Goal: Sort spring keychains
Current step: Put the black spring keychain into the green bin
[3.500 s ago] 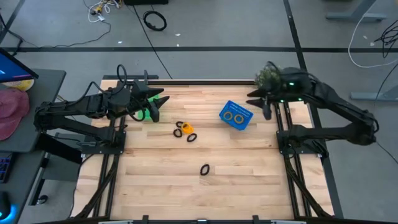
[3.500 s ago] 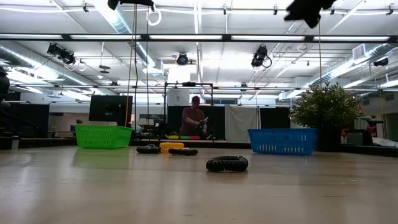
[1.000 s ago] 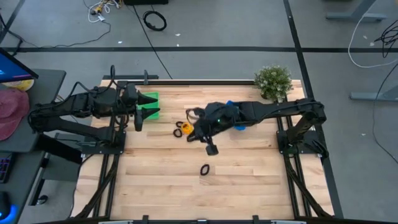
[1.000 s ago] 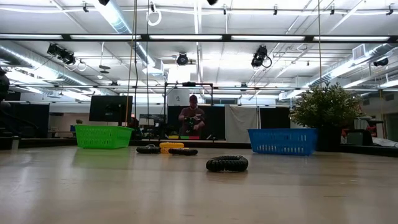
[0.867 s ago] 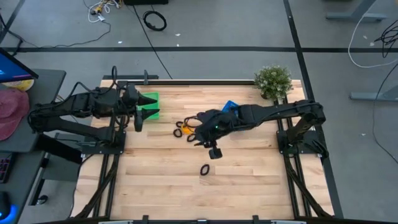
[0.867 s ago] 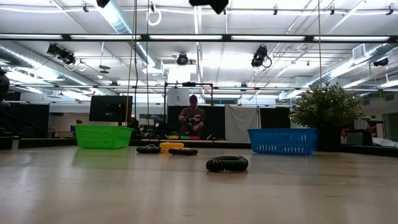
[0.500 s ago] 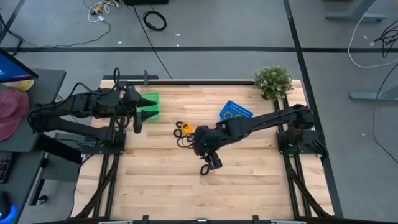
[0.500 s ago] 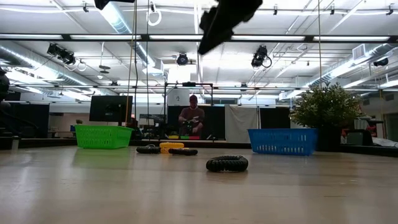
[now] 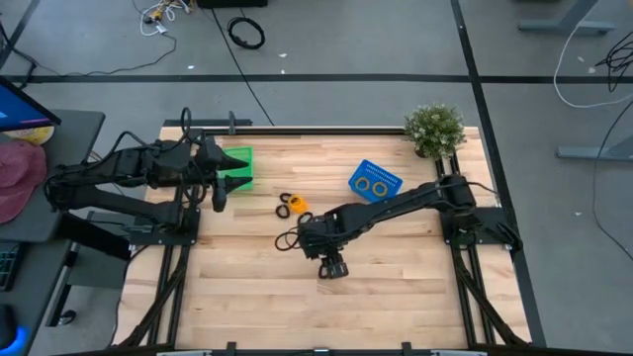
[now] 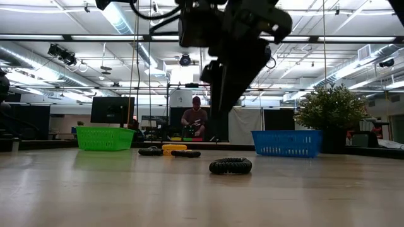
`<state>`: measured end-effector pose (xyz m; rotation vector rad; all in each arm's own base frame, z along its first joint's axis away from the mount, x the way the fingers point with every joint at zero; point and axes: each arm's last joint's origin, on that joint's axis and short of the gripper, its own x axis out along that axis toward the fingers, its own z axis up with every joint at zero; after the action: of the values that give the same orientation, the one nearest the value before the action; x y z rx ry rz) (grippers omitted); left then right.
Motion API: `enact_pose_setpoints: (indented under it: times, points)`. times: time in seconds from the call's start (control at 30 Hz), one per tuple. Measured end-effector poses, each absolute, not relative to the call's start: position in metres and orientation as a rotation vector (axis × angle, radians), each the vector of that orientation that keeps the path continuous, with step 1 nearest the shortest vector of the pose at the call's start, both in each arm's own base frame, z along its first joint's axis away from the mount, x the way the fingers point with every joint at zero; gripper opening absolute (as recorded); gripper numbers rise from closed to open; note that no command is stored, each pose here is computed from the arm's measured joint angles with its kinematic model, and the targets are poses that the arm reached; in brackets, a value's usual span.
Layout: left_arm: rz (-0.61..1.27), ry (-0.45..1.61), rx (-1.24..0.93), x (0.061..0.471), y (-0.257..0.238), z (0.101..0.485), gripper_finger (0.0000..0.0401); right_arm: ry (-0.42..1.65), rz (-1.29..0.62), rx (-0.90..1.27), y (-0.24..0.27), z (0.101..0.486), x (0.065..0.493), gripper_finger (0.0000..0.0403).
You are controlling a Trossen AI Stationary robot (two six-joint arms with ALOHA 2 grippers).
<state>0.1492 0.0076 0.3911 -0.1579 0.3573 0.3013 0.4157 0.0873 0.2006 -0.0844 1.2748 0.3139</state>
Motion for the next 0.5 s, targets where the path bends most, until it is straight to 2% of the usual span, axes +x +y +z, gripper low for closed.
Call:
enact_pose_setpoints:
  times: [0.5]
  points:
    - [0.302, 0.363, -0.157, 0.149, 0.008, 0.39, 0.0199, 1.383, 0.316, -0.173, 0.109, 0.152, 0.42, 0.0187]
